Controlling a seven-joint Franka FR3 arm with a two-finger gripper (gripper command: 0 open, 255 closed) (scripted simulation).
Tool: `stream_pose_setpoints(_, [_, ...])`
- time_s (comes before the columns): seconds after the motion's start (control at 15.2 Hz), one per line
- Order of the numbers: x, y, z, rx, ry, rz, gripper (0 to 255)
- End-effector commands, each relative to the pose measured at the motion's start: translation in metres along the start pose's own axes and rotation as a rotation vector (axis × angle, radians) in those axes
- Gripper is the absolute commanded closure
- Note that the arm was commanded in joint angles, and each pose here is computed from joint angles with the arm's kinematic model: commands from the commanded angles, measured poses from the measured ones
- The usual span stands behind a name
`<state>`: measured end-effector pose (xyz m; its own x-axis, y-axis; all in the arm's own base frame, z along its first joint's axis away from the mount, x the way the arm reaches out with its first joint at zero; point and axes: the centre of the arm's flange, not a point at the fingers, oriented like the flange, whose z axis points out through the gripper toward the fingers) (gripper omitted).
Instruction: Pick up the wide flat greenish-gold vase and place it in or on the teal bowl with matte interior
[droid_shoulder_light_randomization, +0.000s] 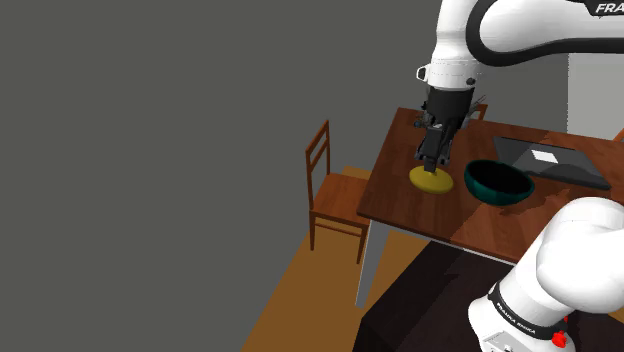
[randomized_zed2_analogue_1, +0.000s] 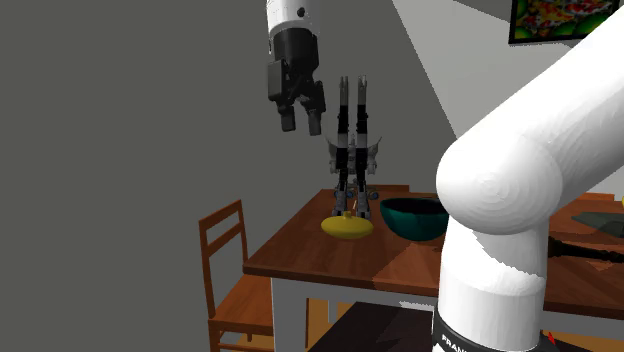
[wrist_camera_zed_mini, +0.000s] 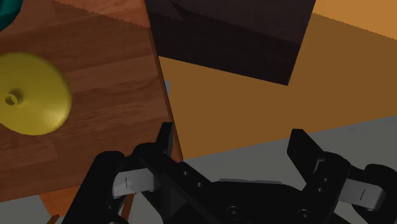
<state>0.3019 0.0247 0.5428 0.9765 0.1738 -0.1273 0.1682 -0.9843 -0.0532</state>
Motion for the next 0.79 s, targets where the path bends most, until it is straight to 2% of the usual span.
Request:
stream_pose_setpoints(0.0, [0.0, 0.0, 0.0, 0.0, 0.0, 0.0, 0])
stream_pose_setpoints(0.73, [0.019, 0.117, 0.069, -0.057, 0.033, -0.055, 0])
